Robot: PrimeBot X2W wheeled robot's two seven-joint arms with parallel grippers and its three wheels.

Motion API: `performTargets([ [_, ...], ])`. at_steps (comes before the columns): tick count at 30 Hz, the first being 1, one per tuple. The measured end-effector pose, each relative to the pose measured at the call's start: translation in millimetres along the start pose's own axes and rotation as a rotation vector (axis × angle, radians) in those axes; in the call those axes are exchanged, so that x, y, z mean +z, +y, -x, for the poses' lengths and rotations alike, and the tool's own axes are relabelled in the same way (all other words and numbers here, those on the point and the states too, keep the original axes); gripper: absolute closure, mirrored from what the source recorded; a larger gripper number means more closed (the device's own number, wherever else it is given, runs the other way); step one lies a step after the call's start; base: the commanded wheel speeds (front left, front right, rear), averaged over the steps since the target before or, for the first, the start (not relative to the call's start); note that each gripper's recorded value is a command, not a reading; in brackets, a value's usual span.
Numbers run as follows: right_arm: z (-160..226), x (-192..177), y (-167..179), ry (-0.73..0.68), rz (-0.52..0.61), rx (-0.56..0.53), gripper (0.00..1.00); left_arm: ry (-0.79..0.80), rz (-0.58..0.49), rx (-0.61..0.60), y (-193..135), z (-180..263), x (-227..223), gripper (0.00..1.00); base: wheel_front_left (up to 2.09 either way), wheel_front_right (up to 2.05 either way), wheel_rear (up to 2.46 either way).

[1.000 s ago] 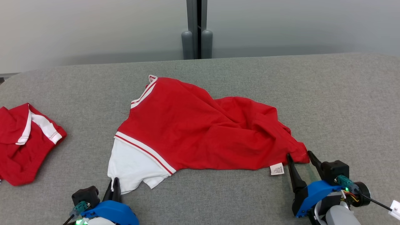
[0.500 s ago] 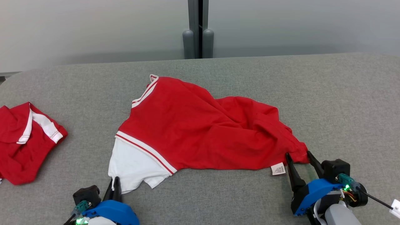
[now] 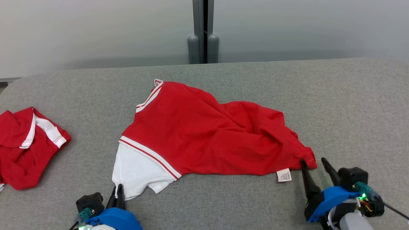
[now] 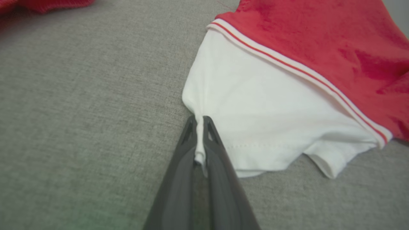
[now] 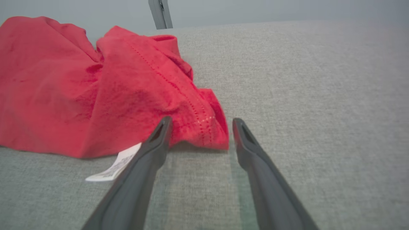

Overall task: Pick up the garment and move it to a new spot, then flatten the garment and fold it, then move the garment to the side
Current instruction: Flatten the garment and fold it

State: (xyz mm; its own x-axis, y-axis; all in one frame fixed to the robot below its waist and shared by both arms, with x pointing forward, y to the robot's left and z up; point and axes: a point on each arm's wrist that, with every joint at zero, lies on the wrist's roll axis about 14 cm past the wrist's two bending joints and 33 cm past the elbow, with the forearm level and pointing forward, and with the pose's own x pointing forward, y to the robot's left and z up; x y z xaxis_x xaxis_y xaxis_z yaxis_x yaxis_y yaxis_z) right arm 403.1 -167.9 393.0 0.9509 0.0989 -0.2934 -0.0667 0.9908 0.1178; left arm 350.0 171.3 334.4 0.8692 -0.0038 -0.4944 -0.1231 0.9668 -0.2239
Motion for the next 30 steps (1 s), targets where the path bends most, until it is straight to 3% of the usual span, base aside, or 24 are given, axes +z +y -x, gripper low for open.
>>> performTargets([
  [5,-2,19,-9,-0.066,-0.026,-0.032,0.00,0.000,0.000,0.000,0,0,0,1.00,0.00,0.00,0.00],
  [13,3,6,-18,-0.028,-0.012,-0.062,0.00,0.004,-0.001,0.002,1,0,-1,1.00,0.00,0.00,0.00],
  [24,-7,0,-1,0.009,0.076,-0.002,0.02,0.005,0.009,0.011,5,-1,-2,1.00,0.00,0.00,0.00],
  [28,-8,-3,4,0.016,0.084,0.016,0.15,0.005,0.013,0.013,6,-1,-3,1.00,0.00,0.00,0.00],
  [30,-8,-3,6,0.016,0.085,0.022,0.27,0.005,0.014,0.013,6,-1,-3,1.00,0.00,0.00,0.00],
])
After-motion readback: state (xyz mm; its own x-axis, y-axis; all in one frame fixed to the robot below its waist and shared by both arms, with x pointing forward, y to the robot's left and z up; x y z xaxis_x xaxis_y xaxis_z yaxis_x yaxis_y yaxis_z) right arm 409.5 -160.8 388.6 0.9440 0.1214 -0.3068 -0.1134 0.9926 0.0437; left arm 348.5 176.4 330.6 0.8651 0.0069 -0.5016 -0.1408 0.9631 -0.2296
